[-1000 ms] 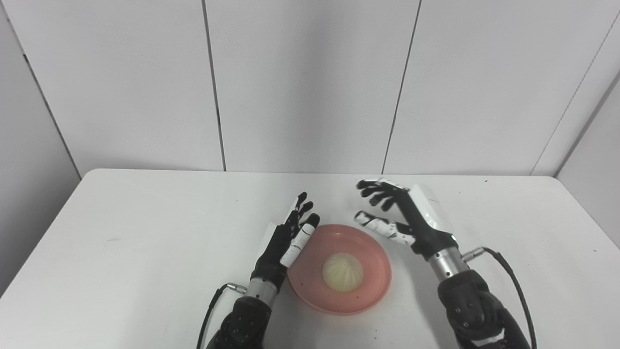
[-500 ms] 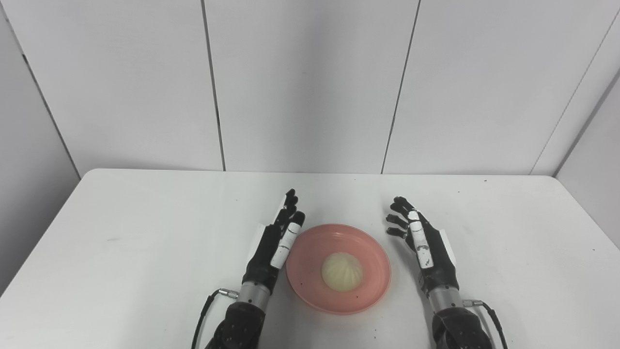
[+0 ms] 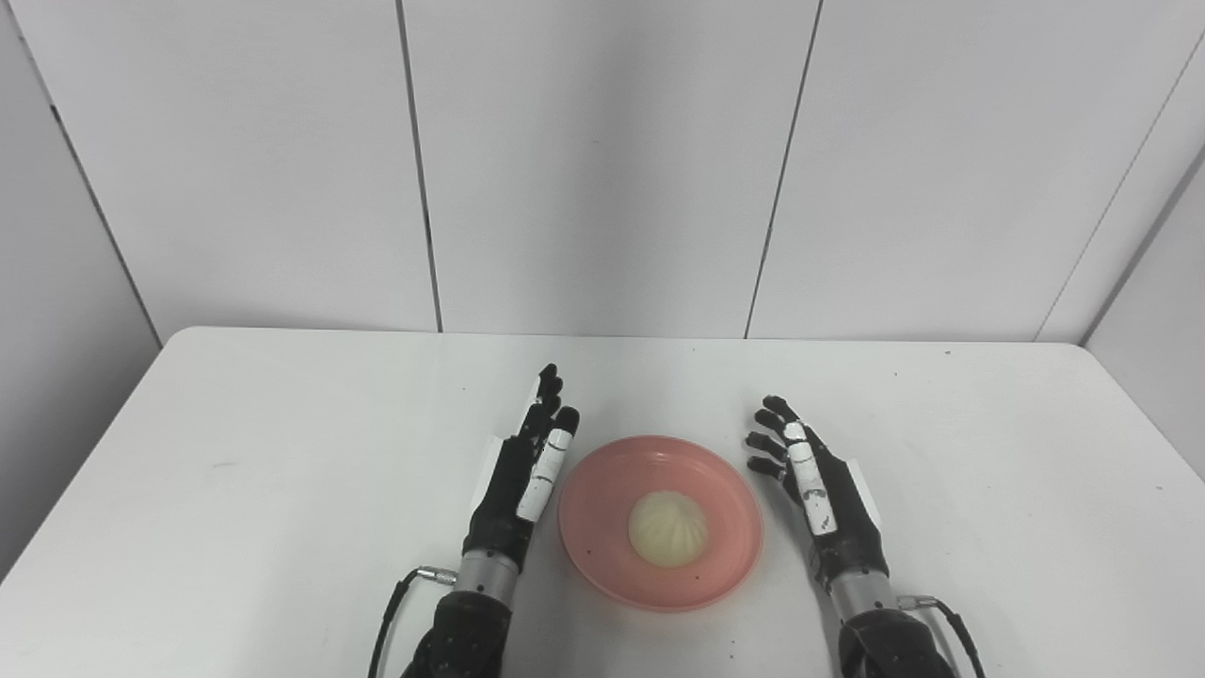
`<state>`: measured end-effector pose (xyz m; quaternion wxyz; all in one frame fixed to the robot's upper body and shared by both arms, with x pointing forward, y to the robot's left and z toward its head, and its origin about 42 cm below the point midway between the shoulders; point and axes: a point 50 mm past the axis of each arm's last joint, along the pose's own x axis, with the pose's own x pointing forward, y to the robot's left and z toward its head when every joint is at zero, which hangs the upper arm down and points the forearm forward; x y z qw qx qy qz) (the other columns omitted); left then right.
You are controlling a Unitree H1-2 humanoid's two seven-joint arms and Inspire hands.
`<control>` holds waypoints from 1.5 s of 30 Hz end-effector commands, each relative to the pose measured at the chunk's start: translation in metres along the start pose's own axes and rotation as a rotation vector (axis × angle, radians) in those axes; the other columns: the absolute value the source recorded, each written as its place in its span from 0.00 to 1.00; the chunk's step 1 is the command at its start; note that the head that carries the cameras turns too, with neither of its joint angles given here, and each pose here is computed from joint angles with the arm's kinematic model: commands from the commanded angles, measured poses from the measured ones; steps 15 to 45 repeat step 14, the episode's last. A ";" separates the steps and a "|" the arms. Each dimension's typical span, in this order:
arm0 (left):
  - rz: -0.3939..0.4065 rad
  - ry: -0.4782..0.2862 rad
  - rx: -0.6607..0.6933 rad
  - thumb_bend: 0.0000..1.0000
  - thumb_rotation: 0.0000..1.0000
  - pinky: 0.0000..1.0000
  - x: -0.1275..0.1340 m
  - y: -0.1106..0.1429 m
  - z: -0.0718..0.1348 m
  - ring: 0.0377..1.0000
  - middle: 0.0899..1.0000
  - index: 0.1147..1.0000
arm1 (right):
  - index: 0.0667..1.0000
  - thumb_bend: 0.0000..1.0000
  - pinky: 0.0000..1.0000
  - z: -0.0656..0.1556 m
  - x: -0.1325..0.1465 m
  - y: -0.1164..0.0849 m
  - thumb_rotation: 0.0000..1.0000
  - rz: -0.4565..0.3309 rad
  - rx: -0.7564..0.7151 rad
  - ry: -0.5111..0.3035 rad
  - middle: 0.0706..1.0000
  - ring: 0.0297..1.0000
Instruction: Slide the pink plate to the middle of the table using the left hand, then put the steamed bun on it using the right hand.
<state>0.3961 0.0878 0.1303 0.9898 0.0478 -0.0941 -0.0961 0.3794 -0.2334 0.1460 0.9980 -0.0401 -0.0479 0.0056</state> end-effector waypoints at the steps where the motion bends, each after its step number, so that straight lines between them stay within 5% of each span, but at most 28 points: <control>1: 0.025 0.032 -0.017 0.69 1.00 1.00 -0.003 0.000 -0.007 1.00 1.00 1.00 | 0.87 0.80 0.77 0.006 0.003 0.005 1.00 0.010 -0.001 0.004 0.87 0.82; 8: 0.021 0.045 -0.025 0.70 1.00 1.00 -0.003 0.000 -0.006 1.00 1.00 1.00 | 0.87 0.80 0.77 0.009 0.002 0.008 1.00 0.008 -0.008 -0.016 0.88 0.83; 14: 0.023 0.055 -0.038 0.70 1.00 1.00 -0.004 0.001 -0.005 1.00 1.00 1.00 | 0.89 0.74 0.80 0.004 -0.003 0.009 1.00 -0.030 0.001 -0.132 0.88 0.84; 45: 0.023 0.055 -0.038 0.70 1.00 1.00 -0.004 0.001 -0.005 1.00 1.00 1.00 | 0.89 0.74 0.80 0.004 -0.003 0.009 1.00 -0.030 0.001 -0.132 0.88 0.84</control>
